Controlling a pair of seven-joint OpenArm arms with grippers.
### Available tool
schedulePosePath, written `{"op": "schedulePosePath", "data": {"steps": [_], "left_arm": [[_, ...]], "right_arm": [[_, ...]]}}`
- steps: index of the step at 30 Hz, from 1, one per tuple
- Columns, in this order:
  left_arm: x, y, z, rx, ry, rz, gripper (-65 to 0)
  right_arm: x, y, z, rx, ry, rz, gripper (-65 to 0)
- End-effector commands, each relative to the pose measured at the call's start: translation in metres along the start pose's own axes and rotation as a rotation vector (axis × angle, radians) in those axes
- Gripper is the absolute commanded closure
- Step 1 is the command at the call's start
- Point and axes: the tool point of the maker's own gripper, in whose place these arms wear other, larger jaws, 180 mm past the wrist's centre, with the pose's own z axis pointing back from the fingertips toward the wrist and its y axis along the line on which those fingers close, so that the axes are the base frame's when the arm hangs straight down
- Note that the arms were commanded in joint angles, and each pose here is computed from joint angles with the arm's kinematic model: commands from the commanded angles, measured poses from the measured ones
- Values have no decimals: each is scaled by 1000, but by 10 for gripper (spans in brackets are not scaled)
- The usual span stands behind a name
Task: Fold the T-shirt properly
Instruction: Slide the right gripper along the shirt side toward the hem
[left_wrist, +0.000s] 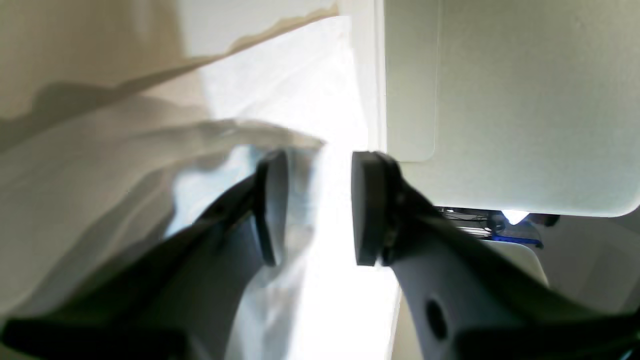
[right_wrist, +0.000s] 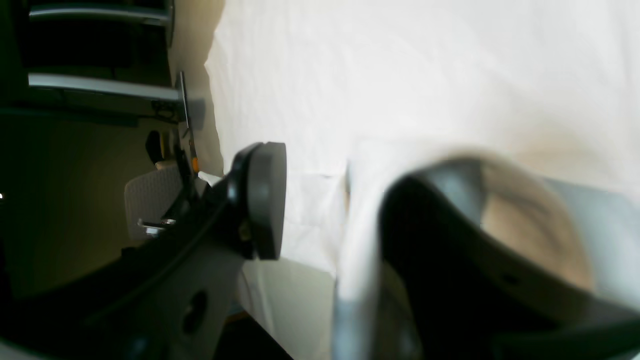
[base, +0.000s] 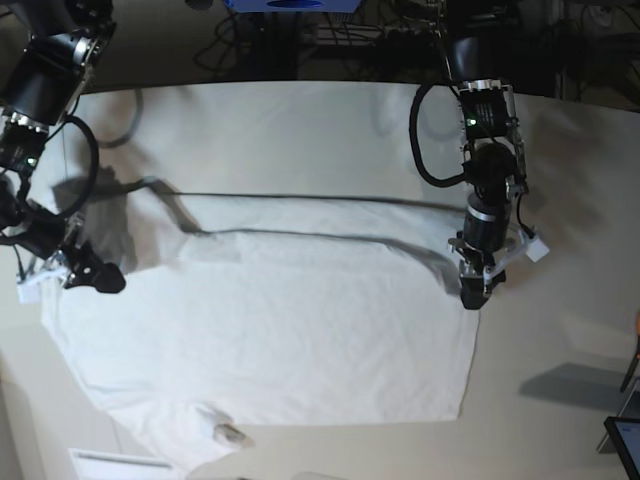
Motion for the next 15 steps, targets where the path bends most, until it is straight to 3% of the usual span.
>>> {"op": "schedulePosePath", "data": {"steps": [1, 6, 11, 15], "left_arm": [[6, -18, -2, -53, -15, -4, -217], [6, -16, -1, -51, -14, -5, -217], [5, -17, -1, -53, -7, -6, -217], [3, -17, 0, -53, 26, -21, -217]], "right_arm": [[20, 17, 4, 35, -44, 42, -228], [33, 23, 0, 4, -57, 83, -219], [39, 23, -5, -42, -61, 115, -110], [47, 26, -6, -41, -96, 121, -151]]}}
